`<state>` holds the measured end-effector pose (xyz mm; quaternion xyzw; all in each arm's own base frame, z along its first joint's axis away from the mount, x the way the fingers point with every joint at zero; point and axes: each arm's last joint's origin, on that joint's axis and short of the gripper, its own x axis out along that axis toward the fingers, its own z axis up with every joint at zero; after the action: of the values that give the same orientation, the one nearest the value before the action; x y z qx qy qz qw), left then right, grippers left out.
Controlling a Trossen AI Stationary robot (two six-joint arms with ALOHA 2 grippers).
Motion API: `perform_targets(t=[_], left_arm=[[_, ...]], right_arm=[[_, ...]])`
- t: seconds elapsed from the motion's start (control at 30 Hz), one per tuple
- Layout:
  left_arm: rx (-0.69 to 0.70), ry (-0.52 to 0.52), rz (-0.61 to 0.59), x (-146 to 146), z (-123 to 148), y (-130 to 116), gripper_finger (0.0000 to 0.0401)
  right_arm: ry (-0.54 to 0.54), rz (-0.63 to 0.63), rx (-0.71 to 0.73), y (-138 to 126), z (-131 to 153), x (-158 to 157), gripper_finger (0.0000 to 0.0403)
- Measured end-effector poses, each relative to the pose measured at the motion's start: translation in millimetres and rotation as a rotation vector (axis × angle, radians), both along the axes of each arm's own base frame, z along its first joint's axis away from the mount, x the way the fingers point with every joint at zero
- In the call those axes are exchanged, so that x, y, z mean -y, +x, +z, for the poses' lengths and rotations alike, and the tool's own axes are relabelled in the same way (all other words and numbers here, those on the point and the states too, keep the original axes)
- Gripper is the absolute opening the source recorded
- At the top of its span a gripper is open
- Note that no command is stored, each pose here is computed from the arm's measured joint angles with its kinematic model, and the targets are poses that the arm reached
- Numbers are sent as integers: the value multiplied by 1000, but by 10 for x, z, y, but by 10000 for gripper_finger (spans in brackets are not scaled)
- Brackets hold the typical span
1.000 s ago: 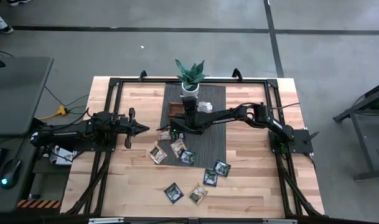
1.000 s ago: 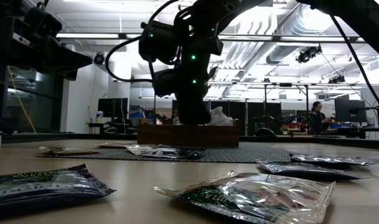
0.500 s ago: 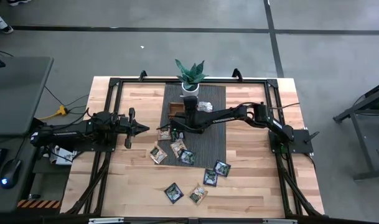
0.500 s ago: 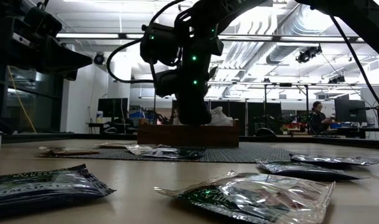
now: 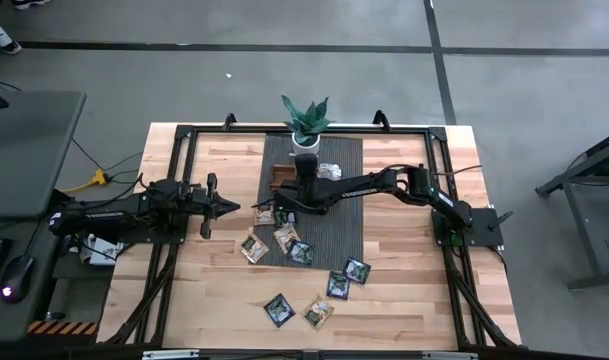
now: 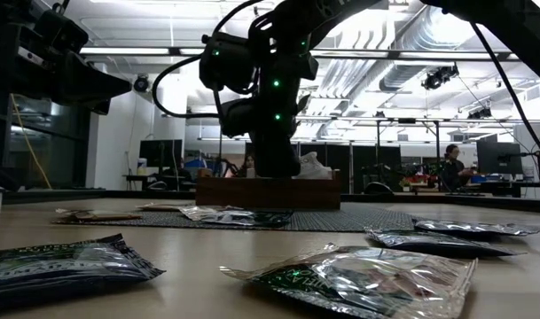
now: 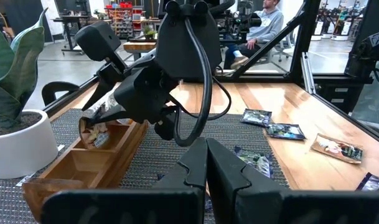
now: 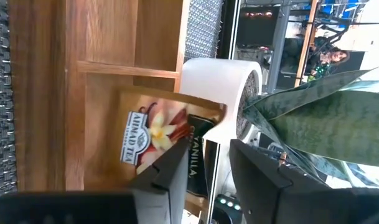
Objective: Pick & Place Tea
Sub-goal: Put the brown tea bag into the middle section of the wooden organizer, then put the purple tea bag into the left section of the wooden organizer
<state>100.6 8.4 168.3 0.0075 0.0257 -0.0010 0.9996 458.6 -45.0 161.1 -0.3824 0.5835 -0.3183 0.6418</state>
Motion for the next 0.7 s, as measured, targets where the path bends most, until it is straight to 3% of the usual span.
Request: perform_targets(t=[0.33, 0.7], left_arm=[[0, 0, 0, 0, 0, 0, 1], [0, 0, 0, 0, -1, 0, 1]], right_arm=[[-2, 4, 10, 13, 4, -3, 136], [-53, 17, 69, 33, 134, -139, 191]])
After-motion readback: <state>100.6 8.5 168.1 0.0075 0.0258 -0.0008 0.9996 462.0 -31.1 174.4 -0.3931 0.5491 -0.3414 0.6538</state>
